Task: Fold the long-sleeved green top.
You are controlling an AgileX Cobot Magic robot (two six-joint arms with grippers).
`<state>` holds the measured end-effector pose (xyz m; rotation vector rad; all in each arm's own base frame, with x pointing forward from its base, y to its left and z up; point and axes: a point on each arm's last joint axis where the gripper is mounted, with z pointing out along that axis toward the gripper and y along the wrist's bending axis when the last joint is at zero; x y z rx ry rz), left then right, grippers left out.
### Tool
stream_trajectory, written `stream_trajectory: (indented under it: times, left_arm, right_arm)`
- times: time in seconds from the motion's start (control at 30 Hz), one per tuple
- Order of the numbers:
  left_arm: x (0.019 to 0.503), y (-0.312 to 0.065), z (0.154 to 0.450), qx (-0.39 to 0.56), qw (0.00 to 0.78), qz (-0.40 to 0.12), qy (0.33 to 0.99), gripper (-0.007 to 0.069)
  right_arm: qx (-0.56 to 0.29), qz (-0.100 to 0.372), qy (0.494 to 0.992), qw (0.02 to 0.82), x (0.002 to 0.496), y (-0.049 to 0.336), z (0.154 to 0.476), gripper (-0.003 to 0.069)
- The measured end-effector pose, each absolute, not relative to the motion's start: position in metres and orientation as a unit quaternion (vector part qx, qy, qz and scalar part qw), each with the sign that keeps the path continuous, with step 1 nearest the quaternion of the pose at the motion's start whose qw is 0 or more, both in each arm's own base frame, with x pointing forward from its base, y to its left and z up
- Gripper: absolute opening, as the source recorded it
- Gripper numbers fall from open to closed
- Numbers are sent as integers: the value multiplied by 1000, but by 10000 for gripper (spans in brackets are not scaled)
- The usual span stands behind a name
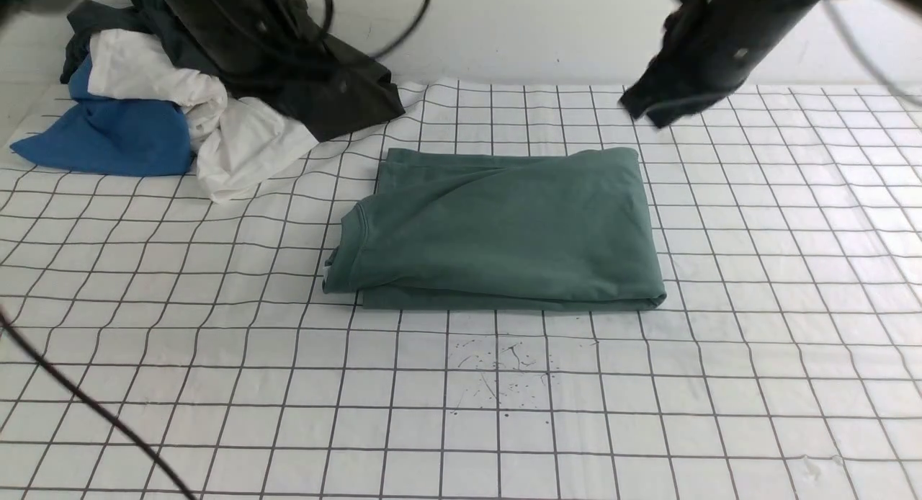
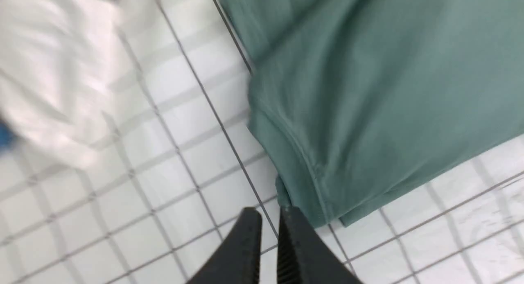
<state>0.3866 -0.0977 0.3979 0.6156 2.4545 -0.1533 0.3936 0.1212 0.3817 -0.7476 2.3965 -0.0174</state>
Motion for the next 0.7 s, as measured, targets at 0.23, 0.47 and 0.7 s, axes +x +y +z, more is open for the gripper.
stream_trajectory:
  times: [0.23, 0.47, 0.7]
  left_arm:
    - [248, -68, 486, 231, 414, -57, 878, 47]
    - [143, -41, 466, 204, 560, -41, 802, 47]
    - [65, -19, 357, 159, 643, -39, 748, 23]
  right_arm:
    - [-203, -22, 875, 439, 290, 60, 479, -14]
    - [-167, 26, 816, 553, 210, 47, 471, -14]
    - [-113, 82, 719, 681, 130, 33, 379, -14]
